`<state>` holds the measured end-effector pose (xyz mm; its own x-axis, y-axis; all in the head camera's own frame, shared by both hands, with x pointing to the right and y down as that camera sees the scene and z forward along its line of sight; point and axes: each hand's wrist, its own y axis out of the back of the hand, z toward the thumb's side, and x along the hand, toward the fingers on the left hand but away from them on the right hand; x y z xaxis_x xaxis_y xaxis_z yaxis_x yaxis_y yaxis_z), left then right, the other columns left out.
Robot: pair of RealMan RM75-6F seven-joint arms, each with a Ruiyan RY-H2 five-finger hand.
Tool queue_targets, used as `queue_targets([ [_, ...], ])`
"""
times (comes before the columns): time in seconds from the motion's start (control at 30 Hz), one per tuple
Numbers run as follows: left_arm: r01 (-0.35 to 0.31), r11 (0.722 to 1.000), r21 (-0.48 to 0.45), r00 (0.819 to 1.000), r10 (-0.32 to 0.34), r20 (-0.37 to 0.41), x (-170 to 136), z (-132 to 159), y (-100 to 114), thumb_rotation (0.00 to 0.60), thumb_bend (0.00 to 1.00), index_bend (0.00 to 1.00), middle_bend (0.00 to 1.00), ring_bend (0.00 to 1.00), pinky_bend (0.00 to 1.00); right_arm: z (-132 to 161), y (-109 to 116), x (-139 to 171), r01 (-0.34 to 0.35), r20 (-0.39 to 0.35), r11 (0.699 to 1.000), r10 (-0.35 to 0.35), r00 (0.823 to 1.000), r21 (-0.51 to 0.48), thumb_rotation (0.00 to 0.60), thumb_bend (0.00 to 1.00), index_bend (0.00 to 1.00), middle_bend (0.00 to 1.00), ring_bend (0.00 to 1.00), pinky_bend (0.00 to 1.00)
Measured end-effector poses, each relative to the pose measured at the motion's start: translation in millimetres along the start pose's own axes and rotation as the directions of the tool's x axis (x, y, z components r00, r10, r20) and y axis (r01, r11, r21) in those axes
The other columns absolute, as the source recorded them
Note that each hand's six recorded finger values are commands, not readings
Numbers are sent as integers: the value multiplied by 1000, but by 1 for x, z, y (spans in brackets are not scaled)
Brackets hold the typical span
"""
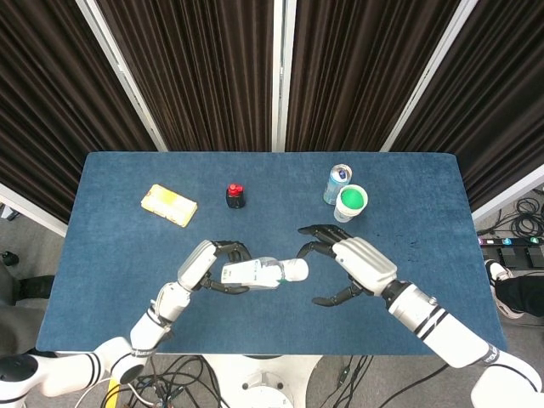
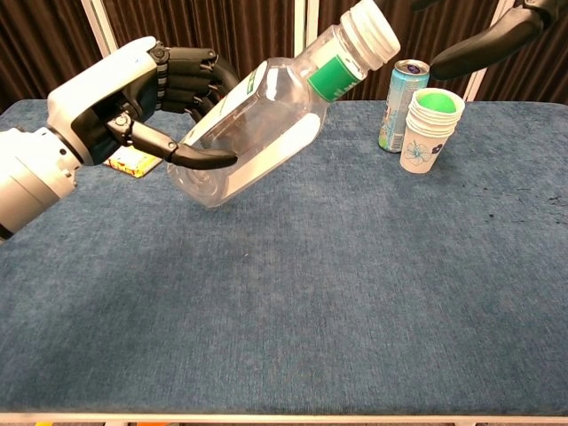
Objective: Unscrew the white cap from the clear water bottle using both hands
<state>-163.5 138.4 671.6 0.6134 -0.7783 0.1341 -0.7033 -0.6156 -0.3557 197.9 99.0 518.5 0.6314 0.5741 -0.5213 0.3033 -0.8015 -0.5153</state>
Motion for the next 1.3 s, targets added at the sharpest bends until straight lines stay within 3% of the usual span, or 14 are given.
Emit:
queue_targets([
  [0.93, -11, 1000, -1, 1000, 11, -10, 1, -4, 5, 600, 401, 564, 592, 535, 580, 15, -12, 6, -34, -44, 998, 36, 998, 53, 555, 47, 312, 71, 0, 0],
  [1.3, -9, 1000, 0, 1000, 9, -1, 2, -1, 4, 600, 401, 564, 592, 535, 580, 17, -6, 5, 7, -66, 999, -4, 998, 39, 552, 54, 312, 71, 0, 0],
])
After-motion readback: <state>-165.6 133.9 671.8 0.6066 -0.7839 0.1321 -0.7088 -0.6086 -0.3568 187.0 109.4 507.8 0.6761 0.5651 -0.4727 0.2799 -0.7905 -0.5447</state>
